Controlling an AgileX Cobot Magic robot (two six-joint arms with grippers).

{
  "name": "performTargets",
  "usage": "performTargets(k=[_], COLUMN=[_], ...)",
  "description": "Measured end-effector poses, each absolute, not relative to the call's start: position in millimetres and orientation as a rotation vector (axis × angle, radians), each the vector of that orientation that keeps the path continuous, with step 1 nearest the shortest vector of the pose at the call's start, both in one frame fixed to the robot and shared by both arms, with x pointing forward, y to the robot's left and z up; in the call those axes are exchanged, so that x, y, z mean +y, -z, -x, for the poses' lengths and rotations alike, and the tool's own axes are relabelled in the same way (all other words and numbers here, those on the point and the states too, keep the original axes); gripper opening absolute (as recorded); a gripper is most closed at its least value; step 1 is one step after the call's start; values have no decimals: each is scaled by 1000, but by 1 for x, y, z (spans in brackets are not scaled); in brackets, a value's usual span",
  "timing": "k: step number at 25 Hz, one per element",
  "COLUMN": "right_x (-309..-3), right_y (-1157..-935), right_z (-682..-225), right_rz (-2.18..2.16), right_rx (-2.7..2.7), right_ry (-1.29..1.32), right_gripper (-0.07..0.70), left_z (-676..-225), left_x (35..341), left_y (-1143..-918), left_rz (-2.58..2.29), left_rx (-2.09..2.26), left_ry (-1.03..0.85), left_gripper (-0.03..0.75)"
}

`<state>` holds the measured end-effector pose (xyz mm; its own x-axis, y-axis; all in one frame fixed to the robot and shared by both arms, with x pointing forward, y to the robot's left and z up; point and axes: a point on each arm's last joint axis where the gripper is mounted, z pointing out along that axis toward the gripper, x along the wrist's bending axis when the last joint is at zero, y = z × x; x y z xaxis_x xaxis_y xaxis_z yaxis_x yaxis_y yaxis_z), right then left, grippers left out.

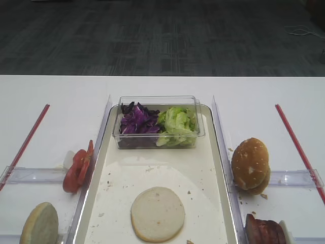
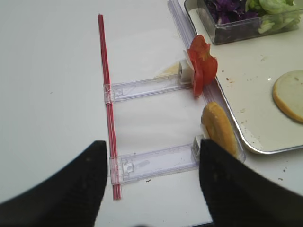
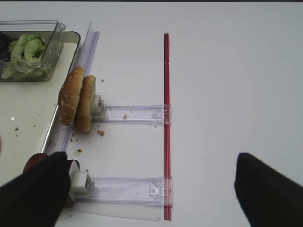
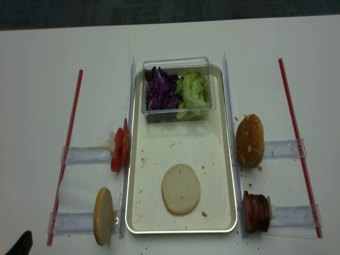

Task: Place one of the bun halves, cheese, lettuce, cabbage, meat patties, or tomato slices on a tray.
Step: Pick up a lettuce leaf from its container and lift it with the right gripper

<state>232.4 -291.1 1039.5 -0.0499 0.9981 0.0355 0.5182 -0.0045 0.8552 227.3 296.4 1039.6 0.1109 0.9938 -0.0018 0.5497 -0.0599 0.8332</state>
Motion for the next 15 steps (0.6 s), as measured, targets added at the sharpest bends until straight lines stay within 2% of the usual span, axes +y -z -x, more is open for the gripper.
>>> performTargets(k=[15], right_x=[-291], right_y=[-1040], right_z=[-232], right_rz=[-1588], right_rx=[1637], right_ry=[-960], right_gripper=[692], left_z=[-227], left_x=[296], left_y=[-1040], left_rz=[-1698], left_rx=[1521], left_ry=[-814], left_gripper=[429])
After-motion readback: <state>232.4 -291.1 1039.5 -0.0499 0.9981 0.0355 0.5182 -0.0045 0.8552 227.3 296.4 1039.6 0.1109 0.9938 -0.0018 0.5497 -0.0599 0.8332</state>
